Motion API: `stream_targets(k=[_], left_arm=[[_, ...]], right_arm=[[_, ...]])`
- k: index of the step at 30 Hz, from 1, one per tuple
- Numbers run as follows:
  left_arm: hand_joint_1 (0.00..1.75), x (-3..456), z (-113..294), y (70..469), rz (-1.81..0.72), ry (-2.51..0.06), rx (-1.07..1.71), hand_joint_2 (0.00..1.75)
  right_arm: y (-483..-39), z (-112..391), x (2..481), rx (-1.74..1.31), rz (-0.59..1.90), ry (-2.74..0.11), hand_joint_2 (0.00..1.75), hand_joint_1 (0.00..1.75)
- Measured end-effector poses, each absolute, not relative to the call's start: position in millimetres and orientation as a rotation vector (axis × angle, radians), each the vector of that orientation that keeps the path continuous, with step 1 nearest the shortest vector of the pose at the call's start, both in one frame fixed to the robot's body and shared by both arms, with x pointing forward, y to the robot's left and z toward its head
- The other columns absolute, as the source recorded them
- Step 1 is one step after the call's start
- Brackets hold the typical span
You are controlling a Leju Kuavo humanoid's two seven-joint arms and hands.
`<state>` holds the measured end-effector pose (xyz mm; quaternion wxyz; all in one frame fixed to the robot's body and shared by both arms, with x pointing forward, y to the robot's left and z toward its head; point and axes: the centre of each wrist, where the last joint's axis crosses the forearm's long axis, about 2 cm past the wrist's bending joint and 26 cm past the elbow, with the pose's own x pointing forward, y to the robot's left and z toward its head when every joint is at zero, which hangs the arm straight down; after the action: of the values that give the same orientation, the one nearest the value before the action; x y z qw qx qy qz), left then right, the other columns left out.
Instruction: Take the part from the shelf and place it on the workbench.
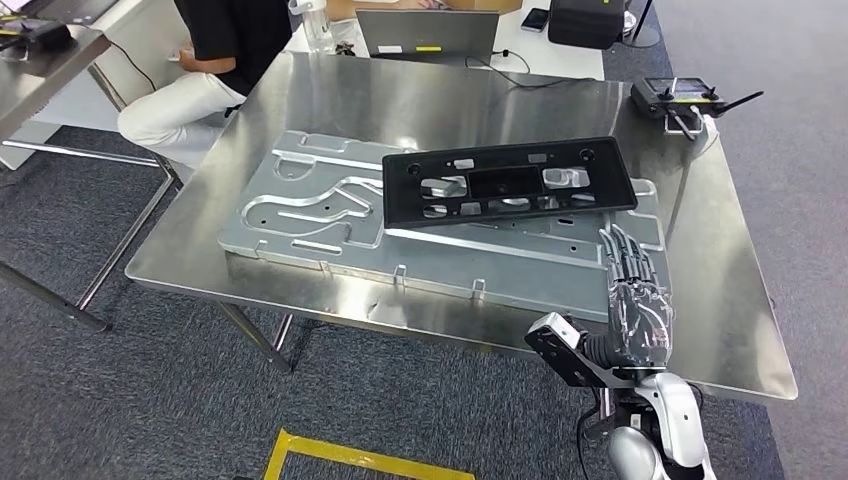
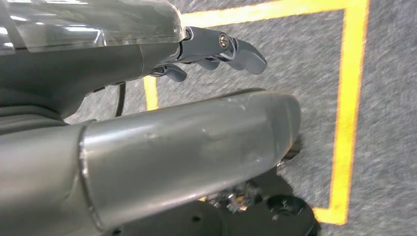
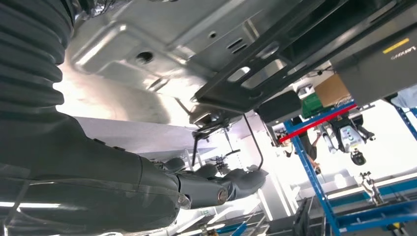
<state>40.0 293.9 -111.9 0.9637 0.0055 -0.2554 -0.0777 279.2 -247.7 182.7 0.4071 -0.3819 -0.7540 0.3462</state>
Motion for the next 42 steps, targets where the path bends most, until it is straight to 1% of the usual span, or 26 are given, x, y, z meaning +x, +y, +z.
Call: stream_targets(k=[4,8,17,22,27,32,34,38,42], left_arm=[[0.00,40,-112,294,-0.151,-0.517,0.012,0.00],[0.00,40,-112,294,-0.143,-0.516,0.014,0.00],[0.00,39,-112,292,-0.104,-0.510,0.026,0.00],[0.00,39,-112,292,-0.080,-0.506,0.033,0.00],[0.00,37,-112,288,-0.056,-0.502,0.036,0.00],[0.00,33,-113,287,-0.041,-0.493,0.045,0.00],[0.00,33,-113,287,-0.035,-0.493,0.048,0.00],[0.00,36,-112,287,-0.033,-0.497,0.053,0.00],[0.00,42,-112,286,-0.033,-0.509,0.053,0.00]], right_arm=[[-244,182,275,-0.966,0.881,-1.917,1.75,0.00],[-235,179,261,-0.956,0.886,-1.954,0.00,0.00],[-208,142,202,-0.648,0.757,-1.964,0.00,0.00],[-201,118,174,-0.442,0.635,-1.878,0.00,0.00],[-200,77,145,-0.287,0.495,-1.743,0.00,0.00],[-217,25,125,-0.312,0.504,-1.556,0.00,0.00],[-238,-6,116,-0.398,0.528,-1.447,0.00,0.00],[-277,-65,81,-0.553,0.535,-1.107,0.00,0.00],[-279,-91,53,-0.533,0.451,-0.864,0.00,0.00]])
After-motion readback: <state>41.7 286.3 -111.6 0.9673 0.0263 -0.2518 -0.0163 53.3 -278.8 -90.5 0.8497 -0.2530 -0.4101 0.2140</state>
